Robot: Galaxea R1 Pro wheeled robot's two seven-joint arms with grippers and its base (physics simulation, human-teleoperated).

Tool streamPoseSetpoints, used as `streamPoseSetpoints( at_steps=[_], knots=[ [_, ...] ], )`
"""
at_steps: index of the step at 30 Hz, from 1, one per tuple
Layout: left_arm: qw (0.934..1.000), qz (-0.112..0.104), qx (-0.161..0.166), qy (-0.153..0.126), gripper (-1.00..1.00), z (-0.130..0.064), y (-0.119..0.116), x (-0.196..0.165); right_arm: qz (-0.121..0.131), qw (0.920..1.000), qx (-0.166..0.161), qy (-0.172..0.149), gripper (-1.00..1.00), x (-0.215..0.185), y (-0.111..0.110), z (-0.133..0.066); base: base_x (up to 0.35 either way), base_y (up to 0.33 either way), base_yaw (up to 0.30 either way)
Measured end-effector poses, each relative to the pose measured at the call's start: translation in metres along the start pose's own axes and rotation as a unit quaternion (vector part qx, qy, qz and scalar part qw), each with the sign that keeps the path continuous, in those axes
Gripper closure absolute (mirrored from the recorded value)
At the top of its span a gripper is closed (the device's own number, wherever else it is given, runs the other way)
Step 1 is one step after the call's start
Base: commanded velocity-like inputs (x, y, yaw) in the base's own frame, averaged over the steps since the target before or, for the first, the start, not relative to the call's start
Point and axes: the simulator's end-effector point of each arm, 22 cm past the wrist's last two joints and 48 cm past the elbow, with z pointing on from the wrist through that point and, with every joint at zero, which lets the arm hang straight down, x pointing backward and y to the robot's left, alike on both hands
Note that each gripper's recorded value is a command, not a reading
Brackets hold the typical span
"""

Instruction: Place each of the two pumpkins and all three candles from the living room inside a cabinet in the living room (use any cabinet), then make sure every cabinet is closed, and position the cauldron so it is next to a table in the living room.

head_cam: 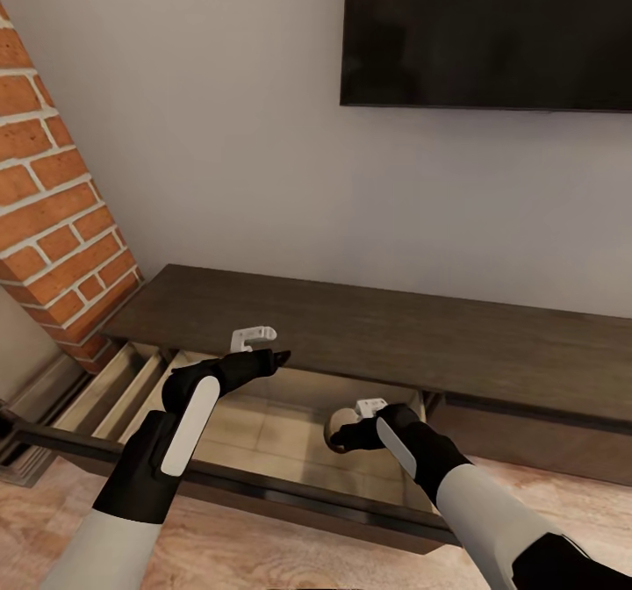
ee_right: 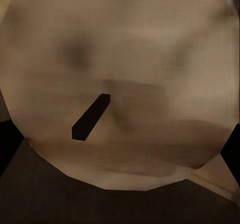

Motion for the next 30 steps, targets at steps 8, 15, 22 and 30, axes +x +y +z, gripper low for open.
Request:
streamPoseSetpoints(
  at_steps=[8,15,22,30],
  knots=[
    [1.0,0.001,0.002,-0.003,-1.0,0.005,0.004,0.011,-0.001,0.9999,0.002,0.017,1.0,0.015,-0.002,0.013,0.0,0.0,0.0],
    [0.9994,0.007,0.013,-0.031,-1.0,-0.005,-0.006,-0.009,0.001,0.9993,0.003,0.038,1.0,0.024,-0.002,0.015,0.0,0.0,0.0],
    [0.9994,0.007,0.013,-0.031,-1.0,-0.005,-0.007,-0.009,0.001,0.9988,0.003,0.05,1.0,0.029,-0.002,0.015,0.0,0.0,0.0],
    [0.9995,0.004,0.014,-0.028,-1.0,-0.001,-0.006,-0.006,0.002,0.9985,0.003,0.055,1.0,0.033,-0.003,0.018,0.0,0.0,0.0]
  ],
)
